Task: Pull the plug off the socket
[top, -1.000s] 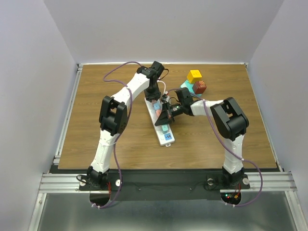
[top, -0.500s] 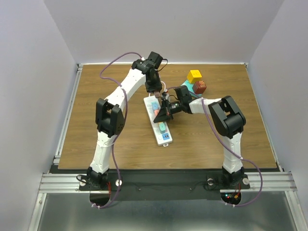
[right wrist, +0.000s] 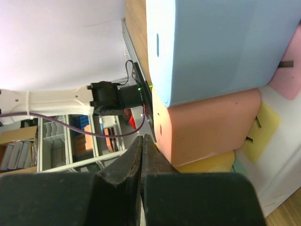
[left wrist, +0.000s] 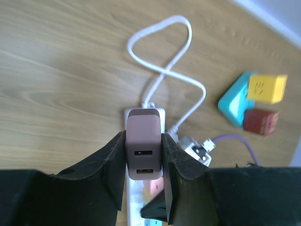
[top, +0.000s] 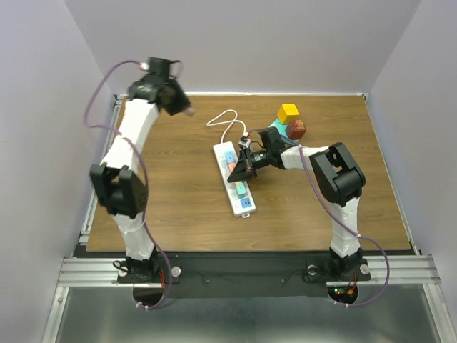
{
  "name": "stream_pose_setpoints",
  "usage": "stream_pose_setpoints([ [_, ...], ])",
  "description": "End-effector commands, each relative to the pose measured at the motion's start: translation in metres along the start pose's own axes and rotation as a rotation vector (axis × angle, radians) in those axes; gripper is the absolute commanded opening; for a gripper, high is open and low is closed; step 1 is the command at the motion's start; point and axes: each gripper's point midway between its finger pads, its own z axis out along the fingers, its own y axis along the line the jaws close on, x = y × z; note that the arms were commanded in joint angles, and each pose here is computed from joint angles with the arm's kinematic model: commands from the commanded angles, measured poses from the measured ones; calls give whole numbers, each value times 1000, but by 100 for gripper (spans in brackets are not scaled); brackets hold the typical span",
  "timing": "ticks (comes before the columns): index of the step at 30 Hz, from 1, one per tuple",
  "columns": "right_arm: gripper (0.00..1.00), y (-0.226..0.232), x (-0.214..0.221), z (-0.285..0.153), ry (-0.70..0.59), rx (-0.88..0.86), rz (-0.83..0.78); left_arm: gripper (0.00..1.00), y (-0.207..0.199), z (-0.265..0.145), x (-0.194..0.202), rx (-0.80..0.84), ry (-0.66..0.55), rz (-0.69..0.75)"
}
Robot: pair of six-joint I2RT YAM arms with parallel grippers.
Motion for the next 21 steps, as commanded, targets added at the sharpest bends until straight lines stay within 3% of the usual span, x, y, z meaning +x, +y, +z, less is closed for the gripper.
stream_pose_setpoints([
  [1,0,-93,14,5,-70,307,147,0,11,-27,-43,277,-118,-33],
  [3,0,-89,13,4,-69,302,133,0,27,-26,-45,317,-147,-102],
  [6,0,-84,10,2,-71,305,117,0,53,-37,-65,433,-299,-168],
  [16,0,-80,10,-2,-65,324,102,0,151,13,-34,284,-223,-273],
  [21,0,-80,11,-3,-66,336,100,0,177,34,-23,213,-199,-296],
])
